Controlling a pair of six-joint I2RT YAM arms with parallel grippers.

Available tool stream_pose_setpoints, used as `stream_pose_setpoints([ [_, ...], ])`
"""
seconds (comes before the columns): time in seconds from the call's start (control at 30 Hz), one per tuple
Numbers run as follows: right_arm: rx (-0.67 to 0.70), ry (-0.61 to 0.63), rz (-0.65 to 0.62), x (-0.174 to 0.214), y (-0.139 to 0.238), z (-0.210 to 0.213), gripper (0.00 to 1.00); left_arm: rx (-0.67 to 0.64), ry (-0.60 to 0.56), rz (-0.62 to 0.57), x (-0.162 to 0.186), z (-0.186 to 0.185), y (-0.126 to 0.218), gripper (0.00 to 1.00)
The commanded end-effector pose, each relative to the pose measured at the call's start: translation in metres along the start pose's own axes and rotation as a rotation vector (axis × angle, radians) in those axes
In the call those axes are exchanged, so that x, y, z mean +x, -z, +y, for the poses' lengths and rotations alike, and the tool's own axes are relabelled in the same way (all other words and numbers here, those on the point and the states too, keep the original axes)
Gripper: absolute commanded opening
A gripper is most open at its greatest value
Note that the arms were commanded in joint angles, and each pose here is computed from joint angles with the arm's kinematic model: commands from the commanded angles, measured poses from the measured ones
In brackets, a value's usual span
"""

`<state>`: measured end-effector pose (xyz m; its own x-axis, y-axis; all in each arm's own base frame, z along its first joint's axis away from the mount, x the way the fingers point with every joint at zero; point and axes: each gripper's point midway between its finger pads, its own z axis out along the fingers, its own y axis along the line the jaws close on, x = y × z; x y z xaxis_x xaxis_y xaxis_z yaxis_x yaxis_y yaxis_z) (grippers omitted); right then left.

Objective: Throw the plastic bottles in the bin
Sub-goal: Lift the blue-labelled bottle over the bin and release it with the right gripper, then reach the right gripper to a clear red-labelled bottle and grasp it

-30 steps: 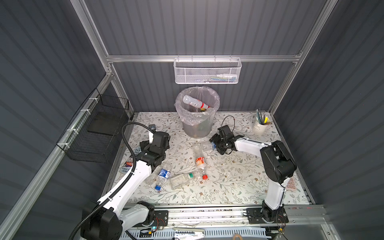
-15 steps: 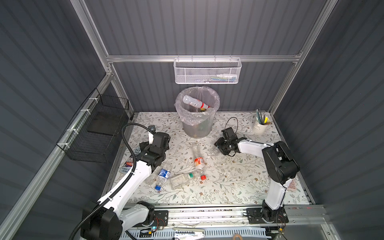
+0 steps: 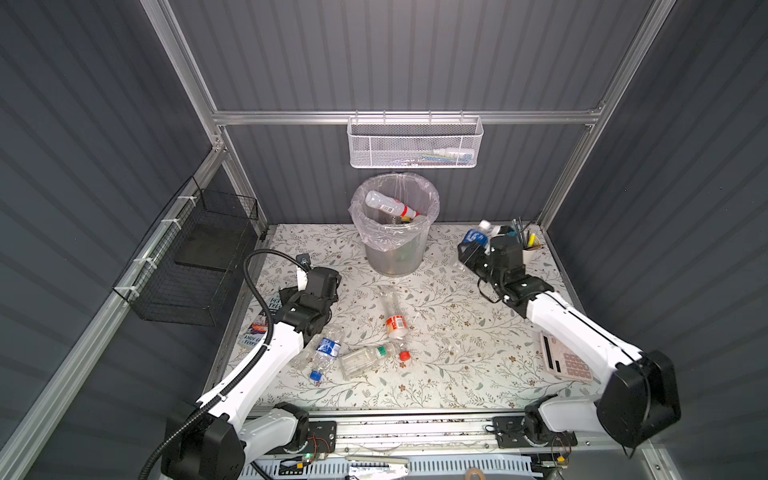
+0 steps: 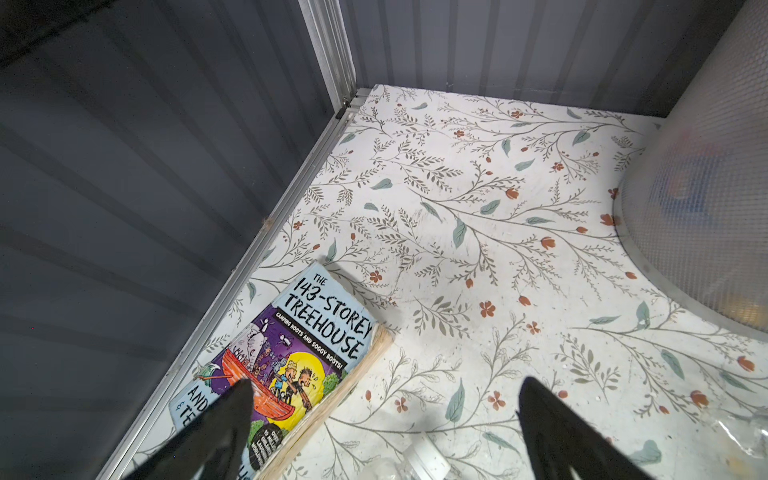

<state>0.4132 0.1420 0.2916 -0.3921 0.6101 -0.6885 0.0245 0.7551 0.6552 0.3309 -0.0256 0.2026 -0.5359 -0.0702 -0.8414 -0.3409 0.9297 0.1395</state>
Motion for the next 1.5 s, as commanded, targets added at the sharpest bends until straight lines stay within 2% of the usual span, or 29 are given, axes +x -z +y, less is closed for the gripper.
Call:
stream_pose_setpoints([
  [0.0, -0.067, 0.162, -0.208, -0.066, 0.026, 0.043, 0.56, -0.008, 0.009, 0.024, 0.01, 0.002, -0.003, 0.99],
  [0.07, -0.141, 0.193, -0.234, -0.084, 0.03, 0.071, 0.57, 0.0, 0.013, 0.029, 0.011, 0.0, -0.004, 0.99],
  [0.13, -0.213, 0.215, -0.187, -0.086, 0.019, 0.097, 0.57, 0.013, 0.018, 0.034, 0.011, -0.004, -0.006, 0.99],
  [0.23, -0.307, 0.193, -0.041, -0.072, -0.017, 0.13, 0.57, 0.024, 0.017, 0.041, 0.01, -0.008, -0.007, 0.99],
  [0.33, -0.368, 0.178, 0.173, -0.035, -0.064, 0.153, 0.58, 0.023, 0.016, 0.052, 0.011, -0.009, -0.008, 0.99],
  [0.37, -0.357, 0.177, 0.232, -0.024, -0.077, 0.156, 0.61, 0.023, 0.016, 0.053, 0.011, -0.01, -0.008, 0.99],
  [0.47, -0.322, 0.188, 0.323, -0.008, -0.1, 0.157, 0.8, 0.02, 0.011, 0.062, 0.013, -0.009, -0.008, 0.99],
  [0.57, -0.295, 0.22, 0.316, -0.014, -0.099, 0.156, 0.94, 0.014, 0.005, 0.065, 0.015, -0.007, -0.007, 0.99],
  [0.63, -0.271, 0.248, 0.27, -0.026, -0.09, 0.154, 0.99, 0.012, 0.005, 0.065, 0.016, -0.006, -0.007, 0.99],
  [0.77, -0.178, 0.279, 0.133, -0.058, -0.067, 0.136, 0.99, 0.018, 0.011, 0.073, 0.019, -0.008, -0.009, 0.99],
  [0.93, -0.142, 0.231, 0.078, -0.073, -0.051, 0.104, 0.99, 0.026, 0.012, 0.082, 0.019, -0.012, -0.012, 0.99],
  [1.23, -0.034, 0.198, 0.123, -0.05, -0.036, 0.037, 0.99, 0.025, -0.007, 0.14, 0.03, -0.012, -0.011, 0.99],
  [1.47, 0.081, 0.084, 0.133, -0.022, -0.015, -0.045, 0.99, 0.176, -0.052, 0.232, 0.057, -0.035, -0.006, 0.99],
])
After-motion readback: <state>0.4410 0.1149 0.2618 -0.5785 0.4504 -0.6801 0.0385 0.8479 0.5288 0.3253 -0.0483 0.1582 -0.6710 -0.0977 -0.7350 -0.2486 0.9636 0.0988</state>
